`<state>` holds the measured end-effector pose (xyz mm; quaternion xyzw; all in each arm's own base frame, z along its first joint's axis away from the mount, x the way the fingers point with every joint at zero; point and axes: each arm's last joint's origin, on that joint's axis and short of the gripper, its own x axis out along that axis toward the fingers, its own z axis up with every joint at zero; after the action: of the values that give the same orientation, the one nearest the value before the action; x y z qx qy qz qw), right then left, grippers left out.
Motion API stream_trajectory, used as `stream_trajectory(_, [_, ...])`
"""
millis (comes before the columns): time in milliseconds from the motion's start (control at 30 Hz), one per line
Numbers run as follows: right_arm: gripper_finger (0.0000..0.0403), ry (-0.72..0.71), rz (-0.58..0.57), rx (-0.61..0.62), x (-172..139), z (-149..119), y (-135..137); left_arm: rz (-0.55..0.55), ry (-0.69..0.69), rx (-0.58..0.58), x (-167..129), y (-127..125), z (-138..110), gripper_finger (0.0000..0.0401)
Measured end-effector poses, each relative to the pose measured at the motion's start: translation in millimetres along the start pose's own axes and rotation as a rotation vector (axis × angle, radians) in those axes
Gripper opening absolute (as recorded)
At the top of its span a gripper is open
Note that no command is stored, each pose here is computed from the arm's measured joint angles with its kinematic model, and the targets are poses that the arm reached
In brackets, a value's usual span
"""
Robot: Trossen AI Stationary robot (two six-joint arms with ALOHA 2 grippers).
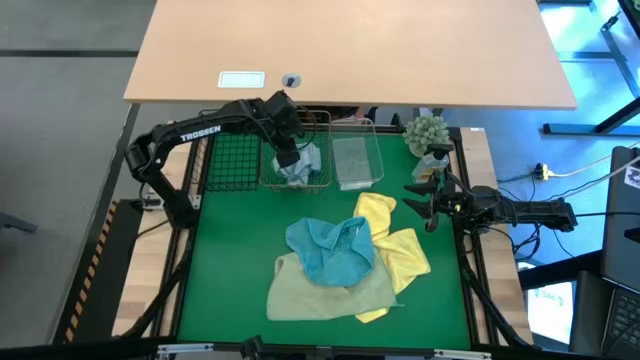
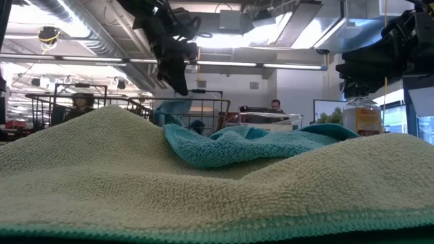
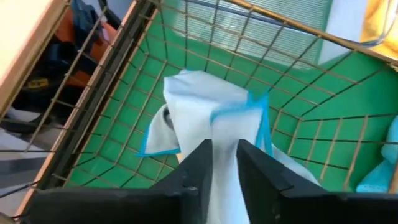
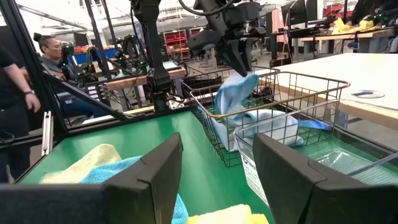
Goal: Sort microfiber towel by color & place in baskets
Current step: Put the light blue microfiber towel into the golden wire basket, then put the top yellow microfiber towel into the transparent bin
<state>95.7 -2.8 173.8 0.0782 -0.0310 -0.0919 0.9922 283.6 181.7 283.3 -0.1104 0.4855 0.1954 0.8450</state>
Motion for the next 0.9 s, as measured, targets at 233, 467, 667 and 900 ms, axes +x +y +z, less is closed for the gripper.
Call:
stream_trajectory(233, [0.0198, -0.001, 0.0, 0.0, 0.0, 0.1, 0.0, 0.058, -0.008, 0.007, -0.1, 2.0, 1.2, 0.0129])
stream_trajectory(467, [0.0198, -0.036, 0.014, 0.009, 0.1, 5.6, 1.1, 0.096, -0.035, 0.041, -11.3, 1.9, 1.3, 0.0143])
stream_trajectory(667, [0.0198, -0.029, 0.014, 0.008, 1.9, 21.5, 4.0, 0.099, -0.127, 0.181, -28.0, -10.3, 6.5, 0.0143])
stream_trajectory(900, [0.0198, 0.069, -0.001, -0.015, 14.4, 33.5, 8.8, 0.06, -0.245, 0.286, -47.4, -42.6, 11.7, 0.0143])
